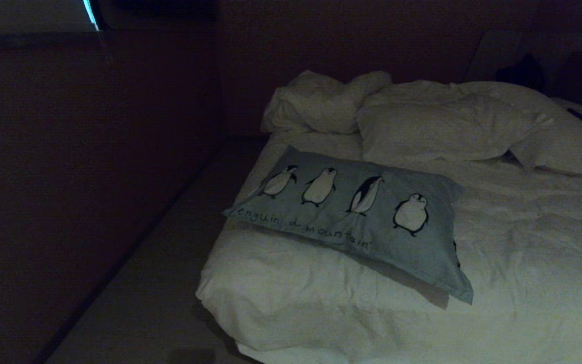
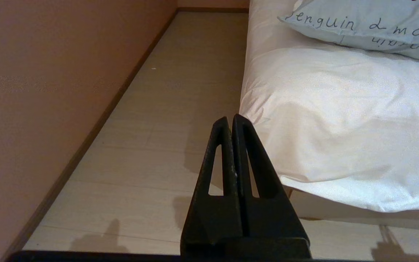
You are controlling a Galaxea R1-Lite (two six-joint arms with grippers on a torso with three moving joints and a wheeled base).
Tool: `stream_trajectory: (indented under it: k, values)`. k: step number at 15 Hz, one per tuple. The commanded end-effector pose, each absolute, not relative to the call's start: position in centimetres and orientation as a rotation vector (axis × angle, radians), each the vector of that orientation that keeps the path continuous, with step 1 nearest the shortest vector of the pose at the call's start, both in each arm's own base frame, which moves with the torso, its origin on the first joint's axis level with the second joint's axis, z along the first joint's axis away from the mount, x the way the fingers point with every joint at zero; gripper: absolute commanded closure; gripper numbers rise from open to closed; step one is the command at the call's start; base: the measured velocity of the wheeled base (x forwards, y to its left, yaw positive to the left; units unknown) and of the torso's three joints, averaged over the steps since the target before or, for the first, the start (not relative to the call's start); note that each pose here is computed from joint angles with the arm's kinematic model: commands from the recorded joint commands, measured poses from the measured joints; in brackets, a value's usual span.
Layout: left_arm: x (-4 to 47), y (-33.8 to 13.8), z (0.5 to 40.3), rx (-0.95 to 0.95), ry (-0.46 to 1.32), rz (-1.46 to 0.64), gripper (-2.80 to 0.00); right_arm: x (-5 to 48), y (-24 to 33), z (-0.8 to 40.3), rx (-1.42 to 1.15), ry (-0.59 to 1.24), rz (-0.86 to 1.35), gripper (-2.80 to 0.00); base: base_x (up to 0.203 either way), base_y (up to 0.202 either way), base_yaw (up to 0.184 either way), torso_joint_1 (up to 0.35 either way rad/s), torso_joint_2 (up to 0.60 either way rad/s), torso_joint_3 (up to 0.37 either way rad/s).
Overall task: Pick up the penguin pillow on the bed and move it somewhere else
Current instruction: Pick up the pillow
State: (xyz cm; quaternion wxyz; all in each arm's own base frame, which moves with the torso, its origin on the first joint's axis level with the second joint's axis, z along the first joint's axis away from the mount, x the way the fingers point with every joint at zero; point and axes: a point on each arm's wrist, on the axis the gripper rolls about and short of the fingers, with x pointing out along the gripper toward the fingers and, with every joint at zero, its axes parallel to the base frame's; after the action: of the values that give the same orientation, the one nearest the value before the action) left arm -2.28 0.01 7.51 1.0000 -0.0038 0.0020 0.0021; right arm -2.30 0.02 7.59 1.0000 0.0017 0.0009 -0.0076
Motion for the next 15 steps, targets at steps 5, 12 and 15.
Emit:
stream_trajectory:
  k: [5, 12, 15]
  values:
    - [-2.27, 0.01, 7.47, -0.005, 0.005, 0.005, 0.00, -2.29, 0.01, 7.59, 0.003, 0.003, -0.015, 0.00, 0.000, 0.000, 0.000, 0.000, 0.00, 0.000]
    - [-2.27, 0.01, 7.47, -0.002, 0.005, 0.005, 0.00, -2.30, 0.01, 7.59, 0.003, 0.002, -0.015, 0.00, 0.000, 0.000, 0.000, 0.000, 0.00, 0.000]
    - [-2.27, 0.01, 7.47, -0.002, 0.005, 0.003, 0.00, -2.30, 0.01, 7.59, 0.002, 0.002, -0.015, 0.00, 0.155, 0.000, -0.002, 0.000, 0.00, 0.001]
